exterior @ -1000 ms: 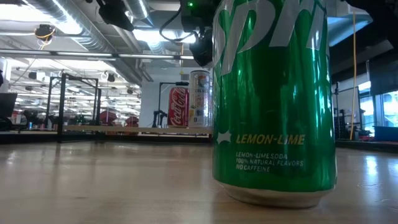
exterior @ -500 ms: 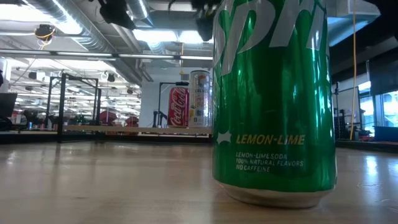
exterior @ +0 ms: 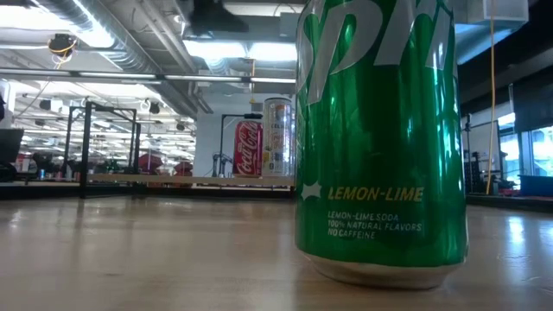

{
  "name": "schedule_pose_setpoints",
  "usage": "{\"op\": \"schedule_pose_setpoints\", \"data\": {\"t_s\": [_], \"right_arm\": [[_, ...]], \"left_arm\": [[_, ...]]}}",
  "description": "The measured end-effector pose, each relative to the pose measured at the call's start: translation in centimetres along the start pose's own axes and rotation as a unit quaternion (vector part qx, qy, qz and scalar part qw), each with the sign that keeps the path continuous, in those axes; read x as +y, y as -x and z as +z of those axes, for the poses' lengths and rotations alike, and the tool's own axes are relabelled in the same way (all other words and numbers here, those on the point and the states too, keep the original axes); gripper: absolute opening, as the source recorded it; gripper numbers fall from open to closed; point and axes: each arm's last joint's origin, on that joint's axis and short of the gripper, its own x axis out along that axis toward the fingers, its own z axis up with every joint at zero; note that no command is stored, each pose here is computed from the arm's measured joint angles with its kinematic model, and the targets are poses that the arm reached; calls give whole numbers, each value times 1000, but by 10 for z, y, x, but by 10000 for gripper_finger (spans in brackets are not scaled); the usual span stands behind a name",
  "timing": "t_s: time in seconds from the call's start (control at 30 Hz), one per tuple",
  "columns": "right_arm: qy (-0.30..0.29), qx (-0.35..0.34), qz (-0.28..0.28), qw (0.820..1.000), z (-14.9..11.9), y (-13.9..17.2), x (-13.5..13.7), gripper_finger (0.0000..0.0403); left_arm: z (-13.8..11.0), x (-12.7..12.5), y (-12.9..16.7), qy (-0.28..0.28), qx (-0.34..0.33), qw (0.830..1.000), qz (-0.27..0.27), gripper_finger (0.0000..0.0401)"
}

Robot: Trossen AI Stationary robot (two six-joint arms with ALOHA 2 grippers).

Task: Place canned beverage on shelf
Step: Put the red white soda can on the shelf aligned with the other red white soda can

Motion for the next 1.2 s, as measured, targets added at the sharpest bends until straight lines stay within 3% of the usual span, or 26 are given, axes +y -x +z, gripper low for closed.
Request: {"op": "schedule_pose_setpoints", "data": {"t_s": [0.2, 0.5, 0.8, 1.2], "right_arm": [[9, -48, -3, 999, -20, 45, 7, 388], [-33, -98, -26, 994, -44, 85, 17, 388], [-63, -90, -66, 992, -56, 92, 28, 388], [-98, -83, -54, 990, -60, 93, 39, 388]], "left_arm": [[3, -3, -30, 0, -33, 999, -1, 355], [-3, -5, -62, -25, -44, 999, -8, 355], [-22, -3, -108, -67, -23, 997, 6, 355], [-54, 4, -149, -83, 34, 996, 15, 355]]}}
